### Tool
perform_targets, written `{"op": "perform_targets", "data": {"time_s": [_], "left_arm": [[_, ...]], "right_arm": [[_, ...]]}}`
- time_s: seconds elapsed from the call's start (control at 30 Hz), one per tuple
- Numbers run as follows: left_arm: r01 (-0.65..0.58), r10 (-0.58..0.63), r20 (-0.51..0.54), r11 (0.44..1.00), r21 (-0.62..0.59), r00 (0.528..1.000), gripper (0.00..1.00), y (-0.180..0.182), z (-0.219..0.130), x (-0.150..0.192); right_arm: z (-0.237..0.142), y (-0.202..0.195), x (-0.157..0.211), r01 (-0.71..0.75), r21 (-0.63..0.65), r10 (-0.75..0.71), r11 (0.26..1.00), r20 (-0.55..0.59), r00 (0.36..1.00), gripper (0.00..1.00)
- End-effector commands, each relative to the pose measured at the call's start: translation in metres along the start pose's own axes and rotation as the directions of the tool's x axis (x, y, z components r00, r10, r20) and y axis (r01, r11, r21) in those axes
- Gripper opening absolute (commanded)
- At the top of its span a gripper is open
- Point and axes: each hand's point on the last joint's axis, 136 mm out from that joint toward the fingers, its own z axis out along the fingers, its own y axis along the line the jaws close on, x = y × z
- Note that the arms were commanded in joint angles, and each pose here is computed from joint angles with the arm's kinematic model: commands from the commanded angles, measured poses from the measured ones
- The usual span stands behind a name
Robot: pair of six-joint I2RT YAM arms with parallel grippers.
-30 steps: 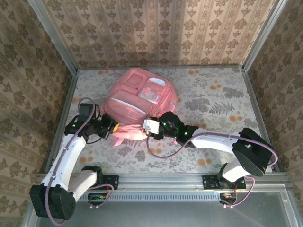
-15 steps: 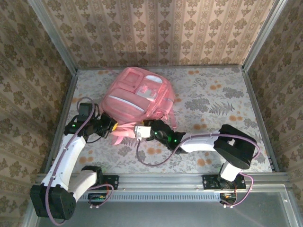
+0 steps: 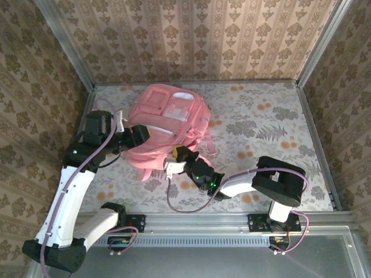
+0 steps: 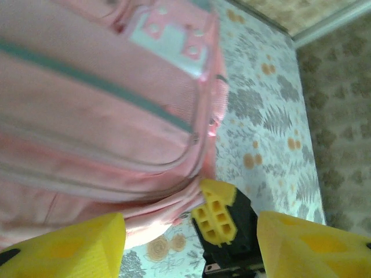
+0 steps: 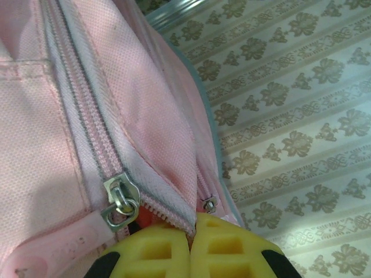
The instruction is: Pack books, pencil case, and school supplies into a backpack
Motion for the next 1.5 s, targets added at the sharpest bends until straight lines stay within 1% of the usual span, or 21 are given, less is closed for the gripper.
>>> {"op": "perform_targets", "data": {"time_s": [0.0, 0.03, 0.1, 0.17, 0.2, 0.23, 0.3, 0.37, 0.43, 0.5, 0.53, 0.67, 0.77, 0.93, 0.97, 1.03, 1.07, 1.17, 1.27, 1.4, 1.47], "left_arm": [[-0.309, 0.315, -0.081, 0.947, 0.085, 0.946, 0.61, -0.025, 0.020, 0.002], [-0.367, 0.373, -0.101, 0.928, 0.069, 0.922, 0.59, -0.027, 0.027, 0.001], [-0.501, 0.507, -0.151, 0.862, 0.080, 0.849, 0.54, -0.036, 0.047, 0.005], [-0.592, 0.605, -0.213, 0.796, 0.128, 0.767, 0.51, -0.036, 0.069, 0.011], [-0.621, 0.645, -0.246, 0.764, 0.176, 0.724, 0.52, -0.037, 0.080, 0.016], [-0.630, 0.664, -0.270, 0.747, 0.211, 0.697, 0.54, -0.038, 0.088, 0.018], [-0.596, 0.671, -0.317, 0.741, 0.308, 0.670, 0.56, -0.045, 0.106, 0.021], [-0.522, 0.654, -0.362, 0.753, 0.401, 0.664, 0.56, -0.056, 0.118, 0.026], [-0.444, 0.640, -0.399, 0.756, 0.481, 0.657, 0.51, -0.067, 0.127, 0.031], [-0.418, 0.633, -0.434, 0.762, 0.494, 0.641, 0.43, -0.062, 0.139, 0.036], [-0.412, 0.630, -0.449, 0.766, 0.494, 0.633, 0.42, -0.058, 0.144, 0.038], [-0.332, 0.618, -0.506, 0.770, 0.544, 0.602, 0.40, -0.058, 0.152, 0.062], [-0.342, 0.622, -0.545, 0.775, 0.532, 0.562, 0.40, -0.048, 0.156, 0.081], [-0.340, 0.593, -0.594, 0.802, 0.491, 0.543, 0.36, -0.029, 0.161, 0.097], [-0.353, 0.592, -0.599, 0.805, 0.478, 0.540, 0.36, -0.025, 0.161, 0.098], [-0.408, 0.589, -0.609, 0.808, 0.425, 0.532, 0.43, -0.013, 0.163, 0.096], [-0.431, 0.591, -0.607, 0.805, 0.407, 0.531, 0.44, -0.008, 0.164, 0.095], [-0.449, 0.590, -0.591, 0.806, 0.385, 0.550, 0.44, -0.003, 0.163, 0.092], [-0.481, 0.603, -0.536, 0.797, 0.366, 0.591, 0.47, -0.003, 0.161, 0.081], [-0.501, 0.589, -0.412, 0.808, 0.311, 0.695, 0.51, 0.001, 0.156, 0.049], [-0.497, 0.580, -0.376, 0.814, 0.300, 0.723, 0.53, 0.002, 0.154, 0.040]], "right_arm": [[-0.013, -0.019, -0.018, -0.070, 0.007, 0.069, 0.998, 0.095, 0.993, 0.00], [-0.015, -0.010, -0.014, -0.059, -0.032, 0.062, 0.998, 0.096, 0.993, 0.00], [-0.021, 0.006, -0.004, -0.066, -0.093, 0.075, 0.993, 0.097, 0.992, 0.00], [-0.026, 0.015, 0.003, -0.076, -0.138, 0.090, 0.988, 0.095, 0.991, 0.00], [-0.029, 0.018, 0.004, -0.084, -0.160, 0.101, 0.984, 0.102, 0.990, 0.00], [-0.032, 0.022, 0.006, -0.088, -0.184, 0.109, 0.979, 0.105, 0.988, 0.00], [-0.036, 0.025, 0.009, -0.087, -0.204, 0.110, 0.975, 0.102, 0.989, 0.00], [-0.040, 0.026, 0.014, -0.090, -0.207, 0.113, 0.974, 0.101, 0.989, 0.00], [-0.044, 0.025, 0.020, -0.100, -0.207, 0.121, 0.973, 0.089, 0.989, 0.00], [-0.048, 0.025, 0.024, -0.118, -0.215, 0.139, 0.970, 0.083, 0.987, 0.00], [-0.049, 0.026, 0.026, -0.122, -0.220, 0.143, 0.968, 0.080, 0.987, 0.00], [-0.051, 0.028, 0.029, -0.139, -0.227, 0.158, 0.964, 0.068, 0.985, 0.00], [-0.050, 0.032, 0.033, -0.145, -0.231, 0.161, 0.962, 0.054, 0.985, 0.00], [-0.047, 0.035, 0.036, -0.157, -0.230, 0.171, 0.961, 0.044, 0.984, 0.00], [-0.047, 0.035, 0.037, -0.160, -0.229, 0.174, 0.960, 0.041, 0.984, 0.00], [-0.046, 0.035, 0.038, -0.168, -0.230, 0.182, 0.958, 0.037, 0.983, 0.00], [-0.046, 0.035, 0.038, -0.172, -0.231, 0.186, 0.957, 0.039, 0.982, 0.00], [-0.046, 0.036, 0.039, -0.182, -0.233, 0.194, 0.955, 0.032, 0.980, 0.00], [-0.048, 0.039, 0.039, -0.191, -0.246, 0.205, 0.950, 0.032, 0.978, 0.00], [-0.049, 0.040, 0.041, -0.199, -0.250, 0.213, 0.948, 0.029, 0.977, 0.00], [-0.050, 0.039, 0.040, -0.200, -0.251, 0.214, 0.947, 0.031, 0.976, 0.00]]}}
